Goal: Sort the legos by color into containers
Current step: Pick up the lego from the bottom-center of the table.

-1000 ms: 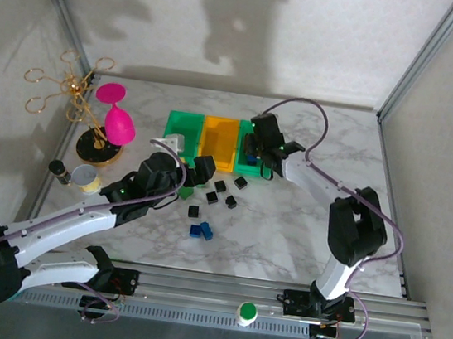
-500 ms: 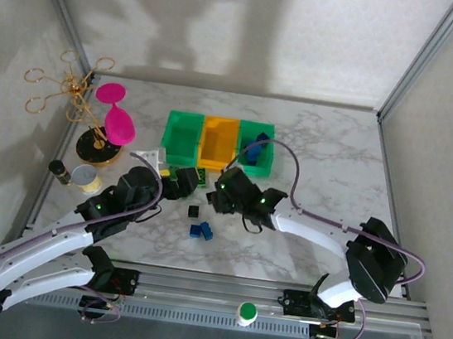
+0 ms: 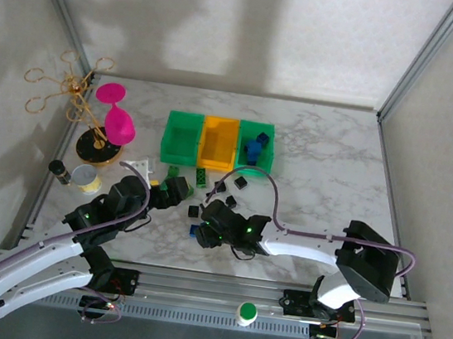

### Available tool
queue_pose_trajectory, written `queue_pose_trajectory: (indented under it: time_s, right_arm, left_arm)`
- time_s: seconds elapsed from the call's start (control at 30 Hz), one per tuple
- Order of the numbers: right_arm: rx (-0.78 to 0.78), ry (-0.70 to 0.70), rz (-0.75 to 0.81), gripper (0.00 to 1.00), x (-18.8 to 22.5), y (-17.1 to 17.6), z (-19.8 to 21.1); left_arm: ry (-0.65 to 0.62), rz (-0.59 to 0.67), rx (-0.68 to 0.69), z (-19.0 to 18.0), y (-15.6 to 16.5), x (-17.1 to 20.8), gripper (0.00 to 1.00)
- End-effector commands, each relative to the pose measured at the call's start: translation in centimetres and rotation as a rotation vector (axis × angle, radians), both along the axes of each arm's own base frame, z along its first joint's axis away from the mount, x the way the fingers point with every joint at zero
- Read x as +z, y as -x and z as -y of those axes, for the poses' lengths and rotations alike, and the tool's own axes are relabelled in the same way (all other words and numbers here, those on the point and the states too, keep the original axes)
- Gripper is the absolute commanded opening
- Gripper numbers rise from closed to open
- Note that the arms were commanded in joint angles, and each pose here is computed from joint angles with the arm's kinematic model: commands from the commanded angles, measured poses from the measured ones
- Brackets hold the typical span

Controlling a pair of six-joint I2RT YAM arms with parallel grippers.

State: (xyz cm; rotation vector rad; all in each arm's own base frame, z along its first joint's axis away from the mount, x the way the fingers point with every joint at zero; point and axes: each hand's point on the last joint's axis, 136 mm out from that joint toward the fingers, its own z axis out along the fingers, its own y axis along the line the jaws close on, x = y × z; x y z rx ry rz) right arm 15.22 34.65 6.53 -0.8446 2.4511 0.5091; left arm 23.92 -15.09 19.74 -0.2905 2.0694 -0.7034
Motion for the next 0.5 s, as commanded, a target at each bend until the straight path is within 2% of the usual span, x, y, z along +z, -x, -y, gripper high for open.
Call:
queue_pose_trajectory:
  time_s: [0.0,0.47]
  right_arm:
    - [0.033,0.001,-0.011,0.56,-1.0,0.9,-0.5]
    - [0.024,0.110,0.025,0.48,-3.4,0.2,0.3]
  left_arm:
    - [-0.016,-0.019,0.044,-1.0,0.0,-0.9,1.00]
    - [-0.003,-0.011,0.058,-1.2,-0.2,-0.7,1.00]
